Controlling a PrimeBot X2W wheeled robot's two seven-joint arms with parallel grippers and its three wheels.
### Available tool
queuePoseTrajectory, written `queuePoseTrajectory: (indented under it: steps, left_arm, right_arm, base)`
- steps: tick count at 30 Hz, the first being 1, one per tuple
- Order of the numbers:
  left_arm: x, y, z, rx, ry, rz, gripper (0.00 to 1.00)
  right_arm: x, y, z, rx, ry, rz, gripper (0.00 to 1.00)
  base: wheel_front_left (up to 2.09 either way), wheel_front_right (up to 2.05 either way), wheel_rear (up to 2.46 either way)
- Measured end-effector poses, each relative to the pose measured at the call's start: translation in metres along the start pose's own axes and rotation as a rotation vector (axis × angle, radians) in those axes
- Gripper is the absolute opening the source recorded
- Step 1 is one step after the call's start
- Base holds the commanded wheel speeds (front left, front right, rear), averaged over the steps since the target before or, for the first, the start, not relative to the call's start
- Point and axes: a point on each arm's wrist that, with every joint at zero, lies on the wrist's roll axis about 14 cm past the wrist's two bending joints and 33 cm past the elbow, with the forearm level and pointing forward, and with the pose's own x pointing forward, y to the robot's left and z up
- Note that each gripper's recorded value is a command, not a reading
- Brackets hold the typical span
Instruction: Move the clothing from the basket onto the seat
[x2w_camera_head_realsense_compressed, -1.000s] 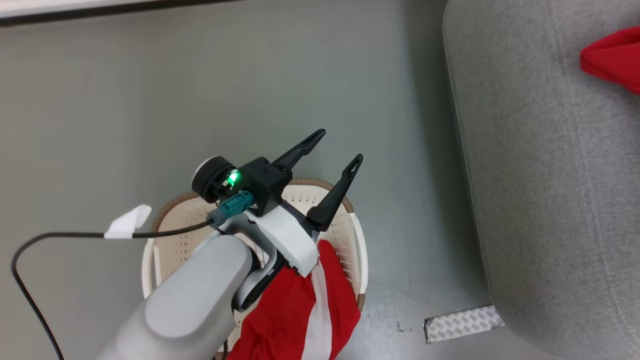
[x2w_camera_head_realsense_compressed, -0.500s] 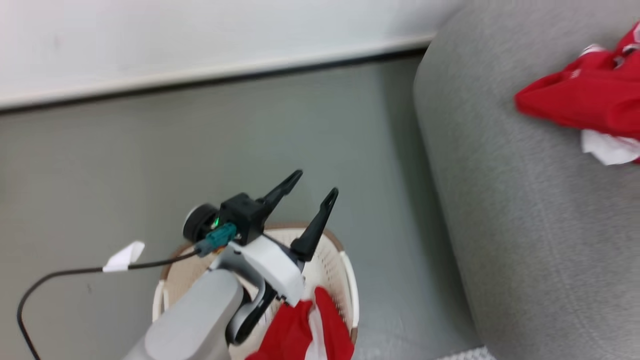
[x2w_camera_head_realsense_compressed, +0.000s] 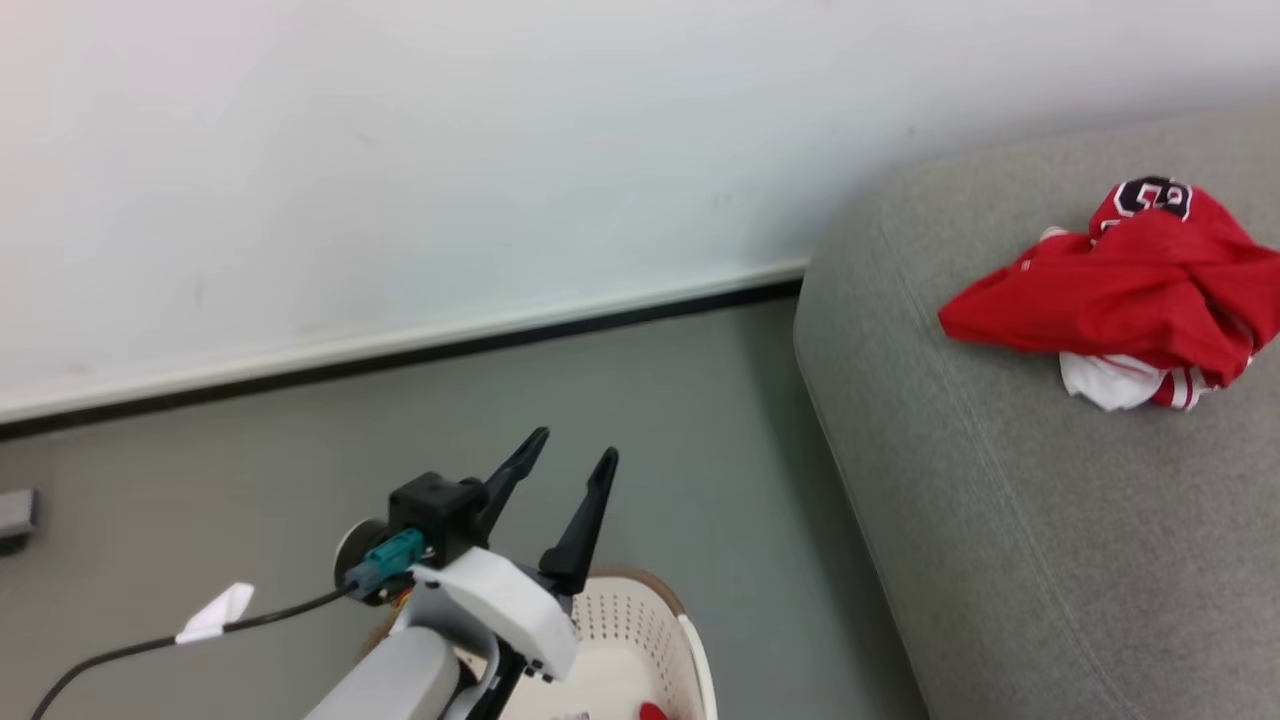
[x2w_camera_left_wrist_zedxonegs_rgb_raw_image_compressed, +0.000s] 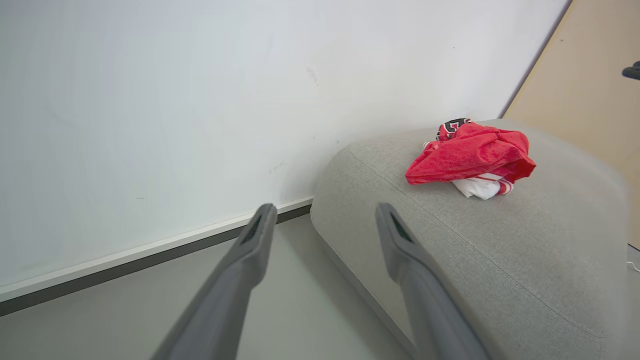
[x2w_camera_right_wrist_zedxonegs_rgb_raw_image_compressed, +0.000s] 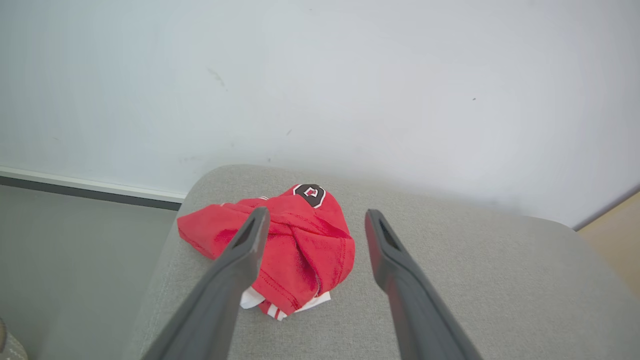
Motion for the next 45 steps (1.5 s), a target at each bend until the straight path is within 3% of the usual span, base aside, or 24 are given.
queuePoseTrajectory:
  steps: [5,14,17,22,33,36,45]
  left_arm:
    - [-0.025,0.019,0.022,0.029,-0.047,0.105,1.00]
    - [-0.084,0.072,0.066,0.070,-0.170,0.342,1.00]
    - [-0.102,0.089,0.078,0.094,-0.211,0.411,1.00]
    - [-0.134,0.114,0.086,0.120,-0.244,0.535,1.00]
    - [-0.192,0.139,0.074,0.173,-0.230,0.736,1.00]
    - [-0.202,0.140,0.067,0.173,-0.219,0.767,1.00]
    - [-0.215,0.135,0.049,0.171,-0.184,0.796,1.00]
  right_arm:
    - [-0.006,0.029,0.035,0.045,-0.173,0.064,1.00]
    - [-0.008,0.118,0.085,0.134,-0.433,0.249,1.00]
    - [-0.009,0.128,0.094,0.153,-0.487,0.260,1.00]
    - [-0.011,0.150,0.084,0.220,-0.506,0.282,1.00]
    - [-0.039,0.194,0.022,0.361,-0.449,0.263,1.00]
    - [-0.049,0.197,0.002,0.402,-0.422,0.225,1.00]
    - [-0.066,0.206,-0.023,0.381,-0.384,0.185,1.00]
  base:
    - [0.00,0.00,0.00]
    - [0.00,0.00,0.00]
    - [0.00,0.00,0.00]
    - [0.00,0.00,0.00]
    - [0.00,0.00,0.00]
    - [0.00,0.00,0.00]
    - [0.00,0.00,0.00]
